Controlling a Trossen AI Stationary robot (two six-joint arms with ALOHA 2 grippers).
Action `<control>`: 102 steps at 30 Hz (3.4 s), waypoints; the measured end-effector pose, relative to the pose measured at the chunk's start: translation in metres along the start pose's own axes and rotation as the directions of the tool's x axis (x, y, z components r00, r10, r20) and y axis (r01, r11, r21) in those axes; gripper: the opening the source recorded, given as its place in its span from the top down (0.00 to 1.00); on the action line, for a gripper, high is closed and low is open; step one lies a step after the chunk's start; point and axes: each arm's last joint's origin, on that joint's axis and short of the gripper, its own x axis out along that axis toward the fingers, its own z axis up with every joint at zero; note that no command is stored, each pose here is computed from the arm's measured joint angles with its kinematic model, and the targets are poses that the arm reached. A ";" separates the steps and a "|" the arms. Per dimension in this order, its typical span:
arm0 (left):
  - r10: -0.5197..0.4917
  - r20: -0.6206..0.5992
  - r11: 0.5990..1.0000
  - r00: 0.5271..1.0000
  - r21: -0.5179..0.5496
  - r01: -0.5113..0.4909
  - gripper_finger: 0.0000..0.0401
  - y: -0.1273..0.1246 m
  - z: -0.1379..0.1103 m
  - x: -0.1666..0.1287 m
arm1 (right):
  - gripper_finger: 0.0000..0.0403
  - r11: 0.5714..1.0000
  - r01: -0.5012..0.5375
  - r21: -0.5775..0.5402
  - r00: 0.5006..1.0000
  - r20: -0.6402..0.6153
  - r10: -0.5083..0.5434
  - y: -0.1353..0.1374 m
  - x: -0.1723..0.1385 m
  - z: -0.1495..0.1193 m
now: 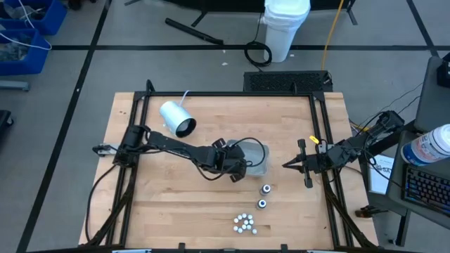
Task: Pick & Place food coloring
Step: Put the big black food coloring bottle into the gray bin
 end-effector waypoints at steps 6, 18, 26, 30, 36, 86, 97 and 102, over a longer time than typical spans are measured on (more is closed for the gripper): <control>-0.027 -0.004 1.000 1.000 0.012 0.027 0.52 -0.001 0.000 0.001 | 1.00 1.000 0.000 0.000 1.000 0.000 0.000 0.000 0.000 0.000; -0.111 -0.014 0.994 0.994 0.001 0.111 0.52 -0.002 0.003 -0.007 | 1.00 1.000 0.000 0.000 1.000 0.000 0.000 0.000 0.000 0.000; -0.109 0.008 0.994 0.994 -0.005 0.109 0.52 0.002 0.007 -0.018 | 1.00 1.000 0.000 -0.001 1.000 0.000 0.000 0.000 0.000 0.000; -0.080 -0.016 0.997 0.997 -0.008 0.080 0.52 0.004 0.005 -0.018 | 1.00 1.000 0.000 0.002 1.000 0.000 0.000 0.000 0.000 0.000; -0.057 -0.040 0.998 0.998 -0.025 0.056 0.52 0.006 0.002 -0.018 | 1.00 1.000 0.000 0.003 1.000 -0.001 0.000 0.000 0.000 0.000; -0.077 0.088 0.996 0.993 0.044 0.074 0.32 0.001 0.014 -0.021 | 1.00 1.000 0.000 0.004 1.000 0.000 0.000 0.000 0.000 0.000; -0.080 0.089 0.997 0.993 0.020 0.078 0.32 0.000 0.013 -0.021 | 1.00 1.000 0.000 0.004 1.000 0.000 0.000 0.000 0.000 0.000; -0.077 0.084 0.997 0.994 0.026 0.075 0.32 0.000 0.012 -0.021 | 1.00 1.000 0.000 0.004 1.000 -0.001 0.000 0.000 0.000 0.000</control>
